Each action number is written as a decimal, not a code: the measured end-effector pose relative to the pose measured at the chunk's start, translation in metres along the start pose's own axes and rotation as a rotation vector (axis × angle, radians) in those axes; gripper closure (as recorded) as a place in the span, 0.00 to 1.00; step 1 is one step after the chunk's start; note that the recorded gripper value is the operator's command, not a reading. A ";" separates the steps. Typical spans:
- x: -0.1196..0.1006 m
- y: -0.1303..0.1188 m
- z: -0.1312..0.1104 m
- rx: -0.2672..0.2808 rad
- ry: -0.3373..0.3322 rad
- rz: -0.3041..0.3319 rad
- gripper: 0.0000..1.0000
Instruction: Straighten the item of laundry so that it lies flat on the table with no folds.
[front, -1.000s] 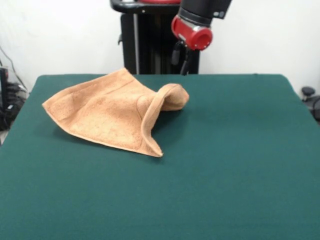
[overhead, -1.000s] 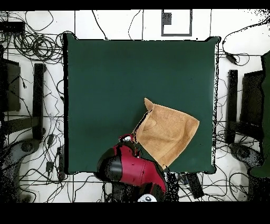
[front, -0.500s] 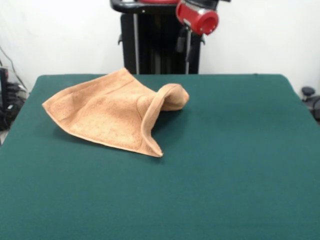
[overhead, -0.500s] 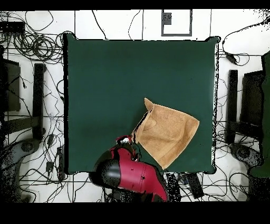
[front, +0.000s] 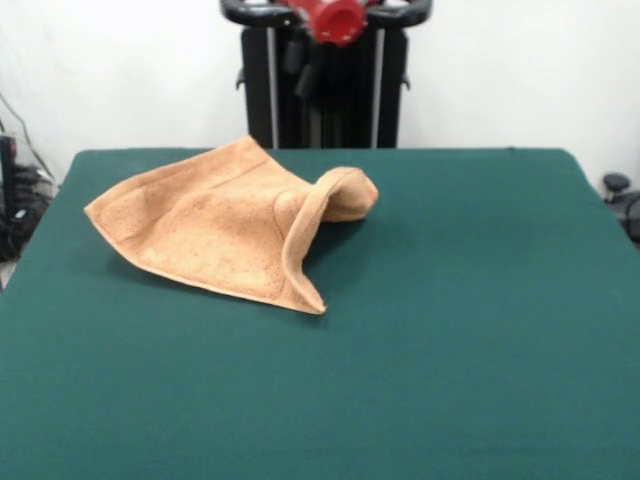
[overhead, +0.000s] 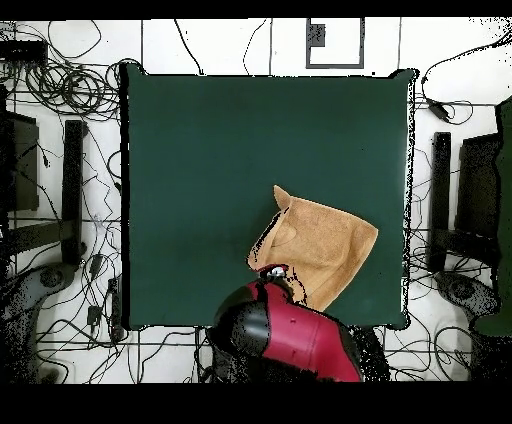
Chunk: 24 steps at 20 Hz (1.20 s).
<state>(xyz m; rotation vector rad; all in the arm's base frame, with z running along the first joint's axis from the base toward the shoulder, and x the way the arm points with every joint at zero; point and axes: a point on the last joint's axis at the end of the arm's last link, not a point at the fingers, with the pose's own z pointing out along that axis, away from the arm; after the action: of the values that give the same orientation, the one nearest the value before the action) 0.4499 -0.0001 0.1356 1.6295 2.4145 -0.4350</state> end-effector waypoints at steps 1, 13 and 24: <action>-0.008 -0.003 0.006 0.012 -0.012 -0.004 0.00; -0.036 -0.016 0.096 0.111 -0.149 -0.137 0.00; -0.020 -0.026 0.159 0.190 -0.150 -0.202 0.00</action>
<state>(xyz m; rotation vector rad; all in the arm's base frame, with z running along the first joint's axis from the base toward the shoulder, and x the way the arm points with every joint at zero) 0.4331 -0.0821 -0.0035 1.3665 2.4961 -0.8122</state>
